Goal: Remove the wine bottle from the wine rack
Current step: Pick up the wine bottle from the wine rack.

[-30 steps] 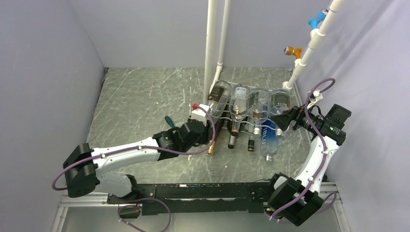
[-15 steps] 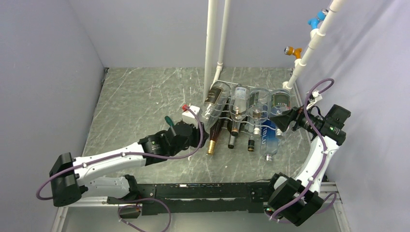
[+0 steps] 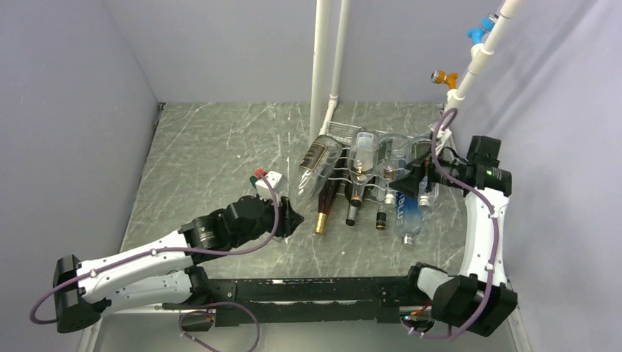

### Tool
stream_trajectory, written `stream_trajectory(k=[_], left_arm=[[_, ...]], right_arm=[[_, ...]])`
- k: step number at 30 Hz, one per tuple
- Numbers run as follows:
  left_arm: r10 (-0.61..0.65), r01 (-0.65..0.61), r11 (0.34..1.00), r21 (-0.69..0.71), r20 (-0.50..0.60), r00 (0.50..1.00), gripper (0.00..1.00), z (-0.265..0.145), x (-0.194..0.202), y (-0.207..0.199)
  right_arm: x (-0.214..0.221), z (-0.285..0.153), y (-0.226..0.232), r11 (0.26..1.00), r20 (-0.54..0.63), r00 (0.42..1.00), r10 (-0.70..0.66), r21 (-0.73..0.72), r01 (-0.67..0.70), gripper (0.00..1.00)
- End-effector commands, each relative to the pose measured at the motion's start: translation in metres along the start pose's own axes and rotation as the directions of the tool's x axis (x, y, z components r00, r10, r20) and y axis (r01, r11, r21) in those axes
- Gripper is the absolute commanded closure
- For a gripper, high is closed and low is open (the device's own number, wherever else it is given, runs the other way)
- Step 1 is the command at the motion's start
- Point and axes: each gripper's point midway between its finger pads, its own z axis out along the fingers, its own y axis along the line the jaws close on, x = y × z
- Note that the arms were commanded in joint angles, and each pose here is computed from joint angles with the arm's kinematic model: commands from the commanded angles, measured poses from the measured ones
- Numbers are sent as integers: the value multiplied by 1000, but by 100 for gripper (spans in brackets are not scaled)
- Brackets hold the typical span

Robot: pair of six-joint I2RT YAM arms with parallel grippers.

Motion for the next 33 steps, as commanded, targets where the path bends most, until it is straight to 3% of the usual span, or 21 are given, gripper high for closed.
stream_trajectory(k=[1,9,16,22,33], left_arm=[[-119,79,983,165,249,961,100,-34,-82,-37],[-147,121,980,158,162,976,100,-52,-61,-28],[-147,132,984,116,132,980,100,-67,-59,-16],[-145,142,989,45,92,985,100,-73,-60,-4],[-197,201,977,76,-46,979,100,-75,-56,-15]], right_arm=[[-16,5,12,974,-68,972,-224,-32,222,0],[-41,16,44,852,-23,872,-489,-223,473,0],[-51,34,70,693,83,761,-644,-358,625,0],[-54,54,99,563,167,689,-705,-459,687,0],[-43,92,142,356,219,563,-797,-583,730,0]])
